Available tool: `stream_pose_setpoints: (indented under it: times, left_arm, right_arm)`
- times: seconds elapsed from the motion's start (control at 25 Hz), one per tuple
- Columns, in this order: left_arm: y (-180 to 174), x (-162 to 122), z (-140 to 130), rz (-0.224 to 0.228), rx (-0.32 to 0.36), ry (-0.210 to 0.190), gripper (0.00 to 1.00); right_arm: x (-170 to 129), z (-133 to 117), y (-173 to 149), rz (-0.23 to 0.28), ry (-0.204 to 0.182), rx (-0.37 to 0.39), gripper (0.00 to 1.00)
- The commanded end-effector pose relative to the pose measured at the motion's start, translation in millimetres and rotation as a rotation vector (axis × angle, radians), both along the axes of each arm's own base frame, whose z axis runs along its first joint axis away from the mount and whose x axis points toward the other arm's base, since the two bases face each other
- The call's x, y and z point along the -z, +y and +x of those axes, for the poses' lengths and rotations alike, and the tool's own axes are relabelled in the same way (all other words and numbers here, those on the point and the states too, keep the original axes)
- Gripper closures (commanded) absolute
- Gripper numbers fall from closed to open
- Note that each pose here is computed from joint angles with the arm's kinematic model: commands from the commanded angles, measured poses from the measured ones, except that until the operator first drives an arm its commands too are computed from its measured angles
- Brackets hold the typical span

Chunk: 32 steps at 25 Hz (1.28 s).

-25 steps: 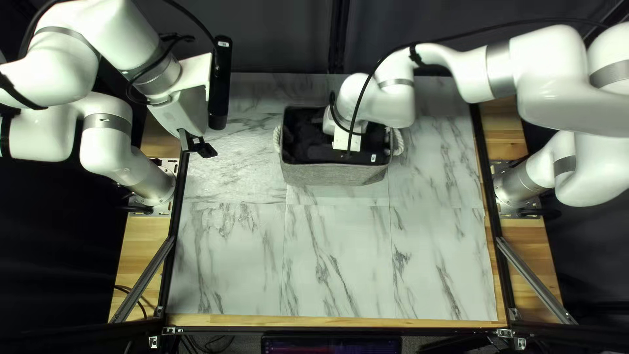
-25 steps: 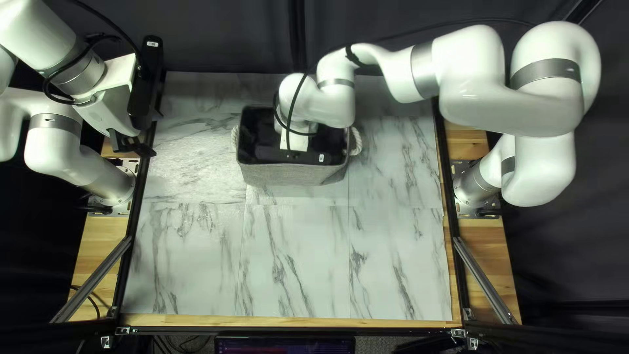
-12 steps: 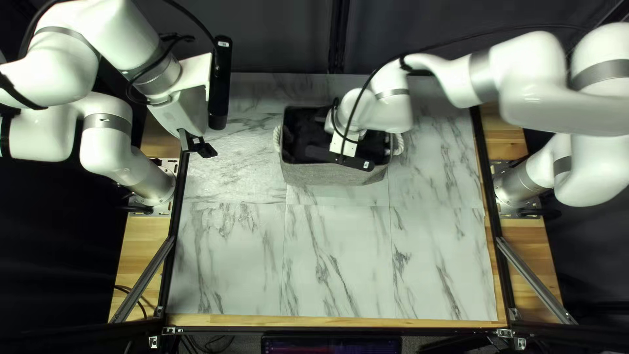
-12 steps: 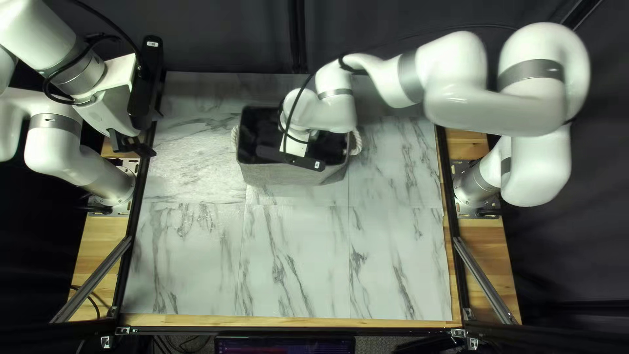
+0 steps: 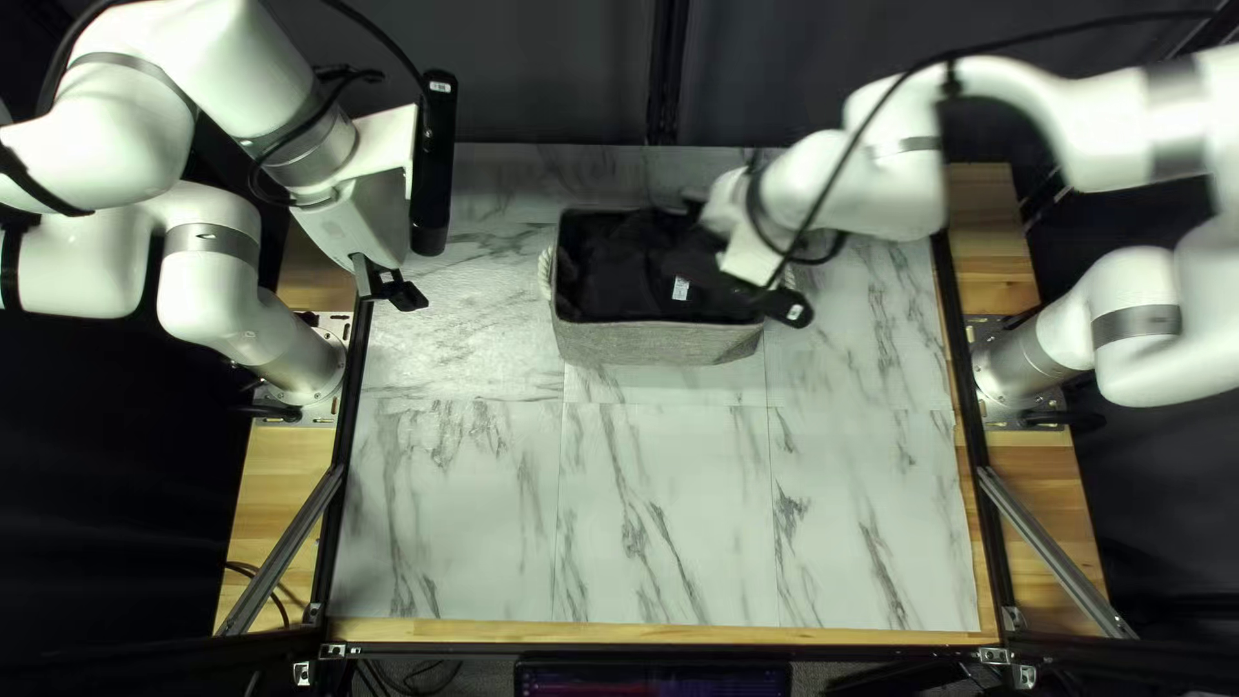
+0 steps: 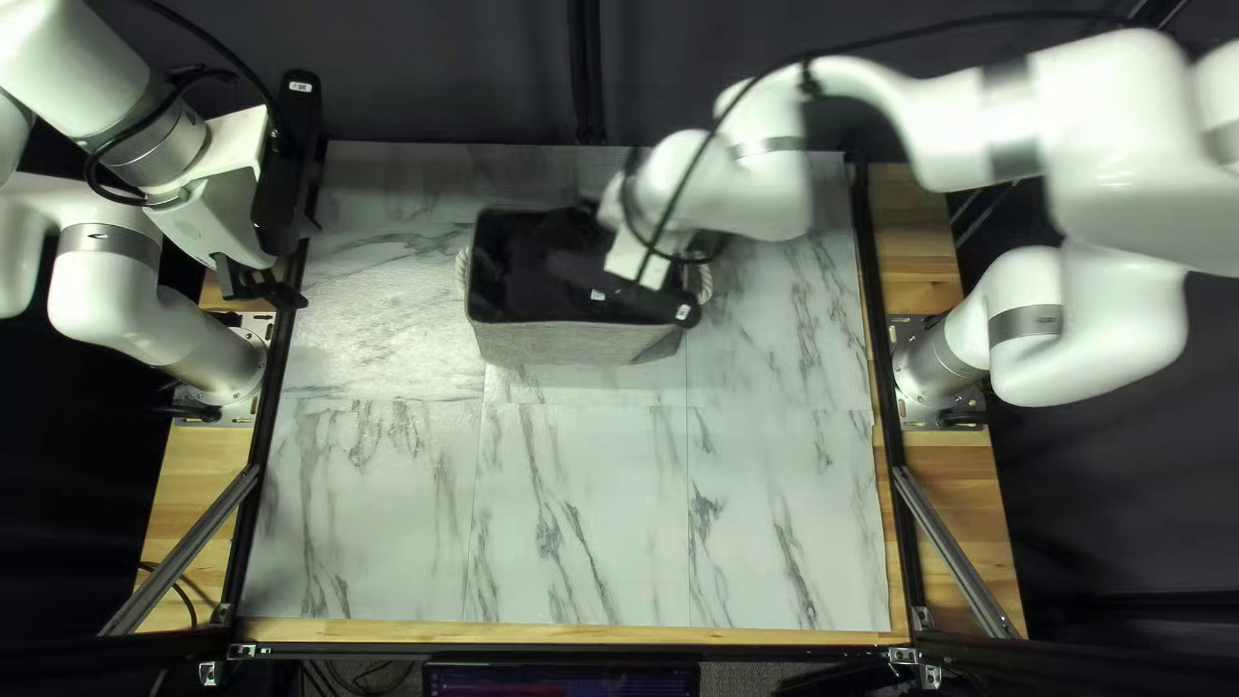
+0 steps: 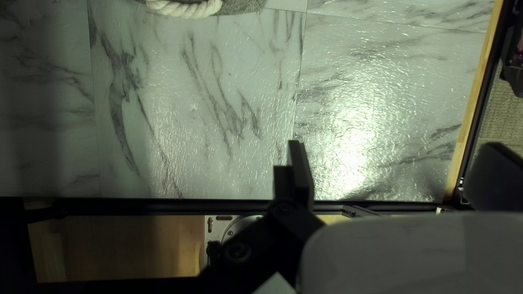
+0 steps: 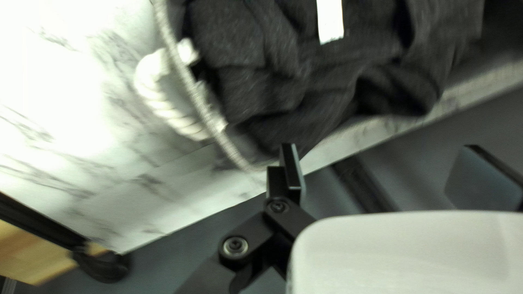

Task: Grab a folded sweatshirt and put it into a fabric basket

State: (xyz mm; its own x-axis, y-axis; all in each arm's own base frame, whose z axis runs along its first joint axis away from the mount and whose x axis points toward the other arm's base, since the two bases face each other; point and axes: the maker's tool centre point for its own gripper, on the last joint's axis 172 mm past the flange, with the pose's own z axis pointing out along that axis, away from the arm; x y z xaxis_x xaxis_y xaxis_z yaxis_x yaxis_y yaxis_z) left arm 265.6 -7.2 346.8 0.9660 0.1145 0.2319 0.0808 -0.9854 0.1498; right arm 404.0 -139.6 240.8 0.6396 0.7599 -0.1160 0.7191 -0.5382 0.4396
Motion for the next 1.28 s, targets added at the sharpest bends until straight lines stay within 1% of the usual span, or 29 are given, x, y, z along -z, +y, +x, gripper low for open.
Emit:
stream_pose_setpoints:
  times: [0.04,0.08,0.12,0.24,0.28,0.32,0.36,0.4,1.28]
  left_arm:
    - [0.0,0.0,0.0,0.0,0.0,0.0,0.0]
    - [0.0,0.0,0.0,0.0,0.0,0.0,0.0]
    - [0.0,0.0,0.0,0.0,0.0,0.0,0.0]
    - [0.0,0.0,0.0,0.0,0.0,0.0,0.0]
    - [0.0,0.0,0.0,0.0,0.0,0.0,0.0]
    - [0.0,0.0,0.0,0.0,0.0,0.0,0.0]
    - [0.0,0.0,0.0,0.0,0.0,0.0,0.0]
    - [0.0,0.0,0.0,0.0,0.0,0.0,0.0]
    - [0.0,0.0,0.0,0.0,0.0,0.0,0.0]
  right_arm:
    - [-15.6,-24.0,-20.4,0.044,-0.131,0.138,0.0]
    - [-21.9,-34.1,-28.3,0.053,-0.156,0.163,0.0]
    - [-23.8,-37.0,-30.6,0.057,-0.165,0.174,0.0]
    - [-32.7,-61.5,-50.7,0.071,-0.204,0.231,0.0]
    - [-35.5,-73.4,-59.6,0.07,-0.223,0.258,0.0]
    - [-36.6,-78.3,-62.8,0.065,-0.233,0.275,0.0]
    - [-38.0,-84.4,-64.9,0.056,-0.255,0.297,0.0]
    - [-38.8,-88.8,-61.6,0.049,-0.267,0.299,0.0]
    - [-38.8,-89.7,-60.9,0.047,-0.271,0.299,0.0]
